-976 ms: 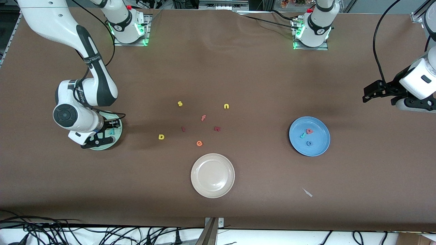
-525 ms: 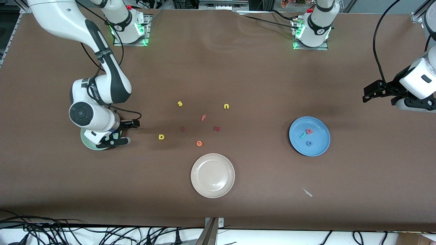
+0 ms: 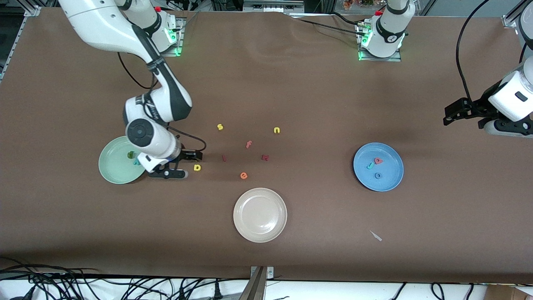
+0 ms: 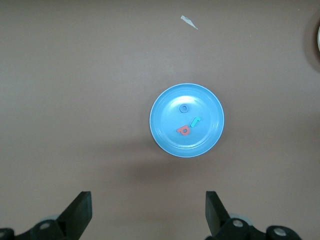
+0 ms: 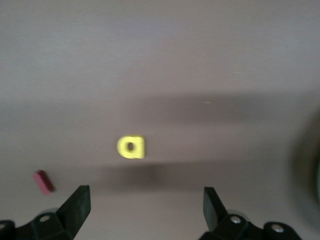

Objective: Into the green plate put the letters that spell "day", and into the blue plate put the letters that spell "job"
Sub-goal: 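Grasp the yellow letter a with the right gripper, then carry the yellow a onto the green plate and open the right gripper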

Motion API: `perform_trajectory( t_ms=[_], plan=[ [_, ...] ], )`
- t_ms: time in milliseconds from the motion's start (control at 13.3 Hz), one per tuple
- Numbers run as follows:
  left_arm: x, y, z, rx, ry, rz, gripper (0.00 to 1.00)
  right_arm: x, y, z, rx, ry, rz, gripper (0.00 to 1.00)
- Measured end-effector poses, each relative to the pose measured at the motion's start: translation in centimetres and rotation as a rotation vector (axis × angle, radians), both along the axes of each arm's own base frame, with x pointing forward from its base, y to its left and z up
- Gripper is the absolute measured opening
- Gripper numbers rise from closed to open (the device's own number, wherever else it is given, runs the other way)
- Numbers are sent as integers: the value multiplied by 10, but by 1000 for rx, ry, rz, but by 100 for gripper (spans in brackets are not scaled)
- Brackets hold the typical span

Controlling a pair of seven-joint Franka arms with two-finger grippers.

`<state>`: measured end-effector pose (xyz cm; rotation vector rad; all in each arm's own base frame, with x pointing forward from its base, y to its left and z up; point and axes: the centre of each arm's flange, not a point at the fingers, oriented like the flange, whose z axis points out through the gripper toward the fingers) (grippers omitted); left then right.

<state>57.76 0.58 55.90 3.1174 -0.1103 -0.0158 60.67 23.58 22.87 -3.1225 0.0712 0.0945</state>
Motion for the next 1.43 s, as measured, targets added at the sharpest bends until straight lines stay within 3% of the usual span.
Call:
perform_trajectory(
  t_ms=[450, 751, 901, 976, 1351, 1426],
  plan=[
    [0, 0, -1, 0, 5, 0, 100, 1, 11, -32, 18, -44, -26, 100],
    [0, 0, -1, 0, 7, 0, 100, 5, 11, -49, 22, -45, -28, 97],
    [0, 0, -2, 0, 11, 0, 100, 7, 12, -50, 22, -48, -26, 93],
    [0, 0, -2, 0, 12, 0, 100, 8, 12, -49, 22, -50, -25, 84],
    [0, 0, -3, 0, 14, 0, 100, 10, 12, -51, 20, -53, -21, 73],
    [0, 0, -3, 0, 14, 0, 100, 11, 11, -51, 19, -54, -22, 67]
  ],
)
